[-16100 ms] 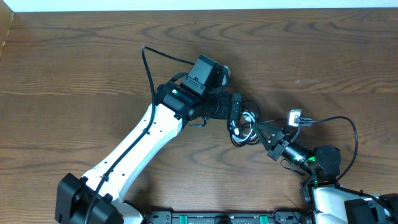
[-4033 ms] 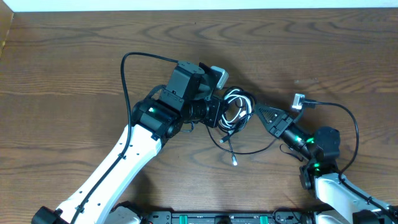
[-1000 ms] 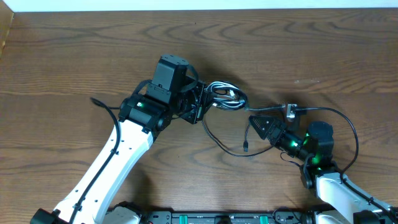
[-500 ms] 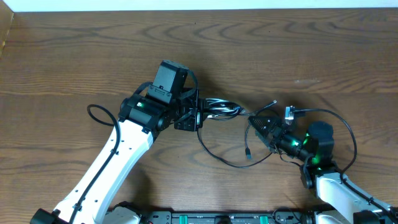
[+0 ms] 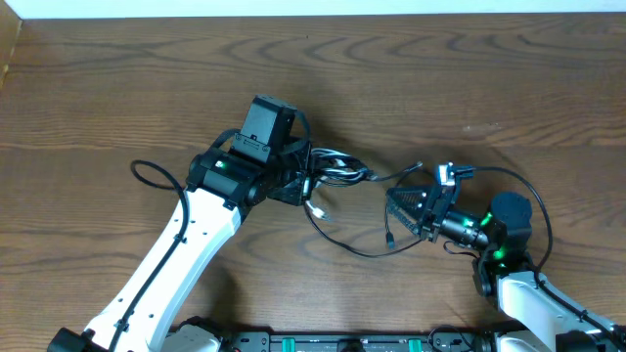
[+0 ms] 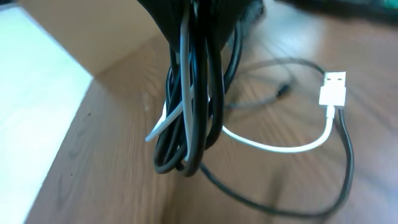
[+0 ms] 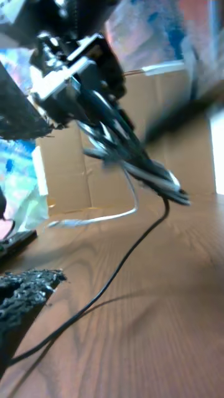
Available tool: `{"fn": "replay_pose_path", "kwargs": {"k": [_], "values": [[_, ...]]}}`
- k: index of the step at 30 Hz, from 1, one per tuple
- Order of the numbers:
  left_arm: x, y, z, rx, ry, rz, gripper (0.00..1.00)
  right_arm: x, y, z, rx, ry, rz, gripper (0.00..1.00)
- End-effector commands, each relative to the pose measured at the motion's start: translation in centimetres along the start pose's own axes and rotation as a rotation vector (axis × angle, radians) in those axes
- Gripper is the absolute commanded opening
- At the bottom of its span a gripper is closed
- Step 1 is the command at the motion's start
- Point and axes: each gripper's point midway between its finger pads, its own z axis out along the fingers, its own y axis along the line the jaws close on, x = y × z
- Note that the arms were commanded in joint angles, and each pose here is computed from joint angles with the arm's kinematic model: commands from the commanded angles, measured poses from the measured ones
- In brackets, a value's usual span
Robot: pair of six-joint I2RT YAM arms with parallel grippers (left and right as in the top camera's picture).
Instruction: Untangle cables
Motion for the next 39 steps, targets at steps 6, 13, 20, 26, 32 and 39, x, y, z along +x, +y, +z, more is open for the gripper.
{"fn": "replay_pose_path", "kwargs": {"k": [6,13,20,26,32,39], "values": [[-1.7,-3.2,-0.9,0.077,-0.175,0.932,0.08,0.4,0.4,0.0,-0.016,0.028,-0.275,0.63],[0.9,-3.6,-0.9,0.146,-0.076,1.37,0.08,0.5,1.1,-0.1,-0.041,0.031,-0.326,0.6],[2.0,-3.3,-0.9,0.18,-0.027,1.518,0.08,0.8,3.7,-0.3,-0.13,0.033,-0.466,0.58],[4.0,-2.9,-1.1,0.254,0.08,1.576,0.08,-0.1,4.6,-0.4,-0.145,-0.03,-0.488,0.53],[4.3,-2.7,-1.2,0.264,0.092,1.63,0.08,-0.8,5.5,-0.5,-0.17,-0.064,-0.3,0.46],[6.8,-1.9,-0.2,0.255,0.091,1.782,0.08,-2.0,8.1,-0.7,-0.263,-0.155,-0.164,0.47]]}}
